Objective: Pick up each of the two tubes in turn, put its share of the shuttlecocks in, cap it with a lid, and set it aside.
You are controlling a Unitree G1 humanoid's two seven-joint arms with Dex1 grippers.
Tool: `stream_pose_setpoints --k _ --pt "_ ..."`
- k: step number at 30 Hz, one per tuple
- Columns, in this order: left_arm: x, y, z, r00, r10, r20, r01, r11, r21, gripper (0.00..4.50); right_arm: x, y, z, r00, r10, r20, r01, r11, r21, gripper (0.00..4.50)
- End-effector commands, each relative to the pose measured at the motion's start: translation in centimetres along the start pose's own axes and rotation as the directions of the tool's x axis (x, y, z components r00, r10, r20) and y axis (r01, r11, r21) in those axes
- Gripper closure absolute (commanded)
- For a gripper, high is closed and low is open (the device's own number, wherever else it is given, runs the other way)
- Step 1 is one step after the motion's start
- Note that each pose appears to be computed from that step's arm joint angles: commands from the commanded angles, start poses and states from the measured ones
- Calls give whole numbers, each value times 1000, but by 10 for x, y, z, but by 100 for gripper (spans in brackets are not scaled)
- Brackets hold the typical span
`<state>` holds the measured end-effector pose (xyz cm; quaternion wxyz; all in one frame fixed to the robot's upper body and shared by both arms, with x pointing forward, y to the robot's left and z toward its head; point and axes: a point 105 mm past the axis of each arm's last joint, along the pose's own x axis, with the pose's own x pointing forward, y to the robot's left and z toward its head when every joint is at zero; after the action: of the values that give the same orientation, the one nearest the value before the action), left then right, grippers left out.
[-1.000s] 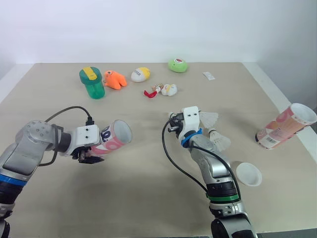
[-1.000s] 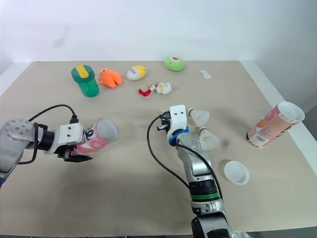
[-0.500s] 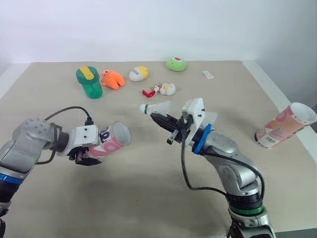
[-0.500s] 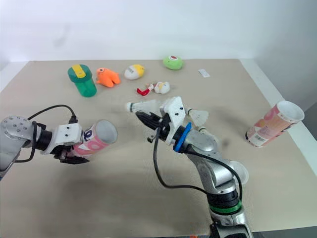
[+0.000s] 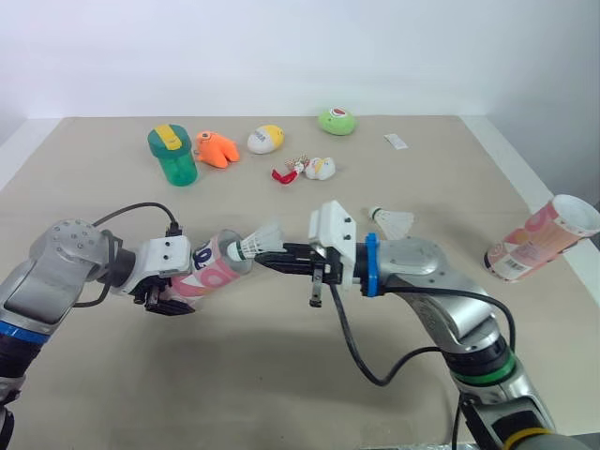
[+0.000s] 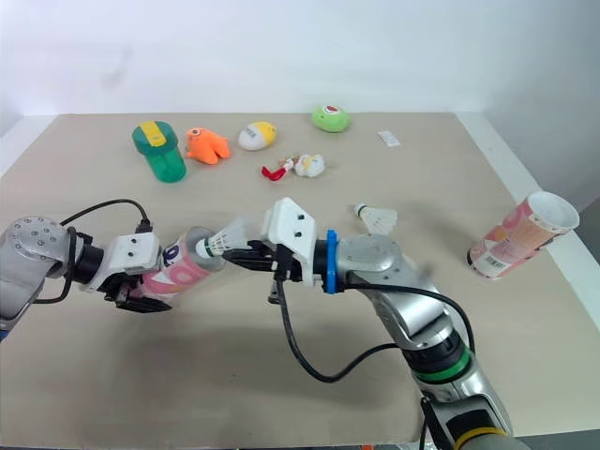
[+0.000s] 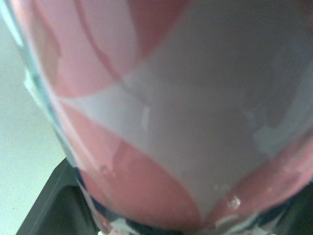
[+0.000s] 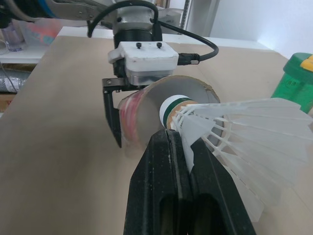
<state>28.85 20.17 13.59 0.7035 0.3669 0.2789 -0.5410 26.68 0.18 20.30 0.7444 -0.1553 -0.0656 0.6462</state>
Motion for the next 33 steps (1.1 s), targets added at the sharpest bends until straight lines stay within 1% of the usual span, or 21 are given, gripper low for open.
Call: stream_pose_setpoints --k 1,2,3,7,8,9,10,12,13,17,21,22,24,25,28,31,33 --pt "5 -3 4 1000 -25 12 25 1000 16 103 10 6 14 998 43 38 -41 998 -51 440" --pt "5 -3 4 1000 -24 12 24 1000 17 103 10 7 15 998 44 43 -42 998 -47 381" --pt "6 -3 4 1000 -24 13 24 1000 19 103 10 7 17 998 40 57 -38 999 -36 355" --pt "8 -3 4 1000 -26 16 26 999 22 103 4 6 23 994 -3 107 2 1000 7 158" --pt "8 -4 4 999 -27 19 27 999 22 103 1 5 24 993 -27 119 25 1000 13 115" --pt "9 -5 5 999 -28 21 28 999 21 103 -2 3 25 989 -61 132 60 998 16 58" --pt "9 -5 5 999 -30 26 29 999 20 103 -14 -4 24 975 -163 153 163 987 17 14" --pt "10 -6 5 999 -30 29 30 999 16 103 -40 -12 15 928 -339 157 342 940 10 5" --pt "10 -7 4 999 -29 26 29 999 15 103 -51 -11 9 906 -397 146 398 917 20 5" --pt "12 -7 3 999 -28 27 27 1000 11 103 -91 2 -13 822 -564 76 562 826 47 5" --pt "17 -8 3 999 -32 36 31 999 9 103 -119 13 -32 706 -708 17 704 704 96 5" --pt "18 -9 2 999 -33 37 32 999 8 103 -123 16 -36 684 -730 3 726 680 105 5" --pt "20 -10 3 998 -39 44 39 999 7 103 -137 22 -49 595 -803 -44 796 581 171 5" --pt "21 -10 3 998 -41 45 41 999 7 103 -143 27 -56 565 -822 -73 816 544 193 5" --pt "22 -10 3 998 -43 48 42 999 5 103 -153 38 -77 500 -852 -152 855 459 239 5" --pt "24 -10 4 998 -46 50 45 999 7 103 -165 35 -91 426 -883 -199 894 377 242 5" --pt "25 -9 5 998 -45 54 45 999 10 103 -170 26 -99 383 -898 -219 914 332 235 5"
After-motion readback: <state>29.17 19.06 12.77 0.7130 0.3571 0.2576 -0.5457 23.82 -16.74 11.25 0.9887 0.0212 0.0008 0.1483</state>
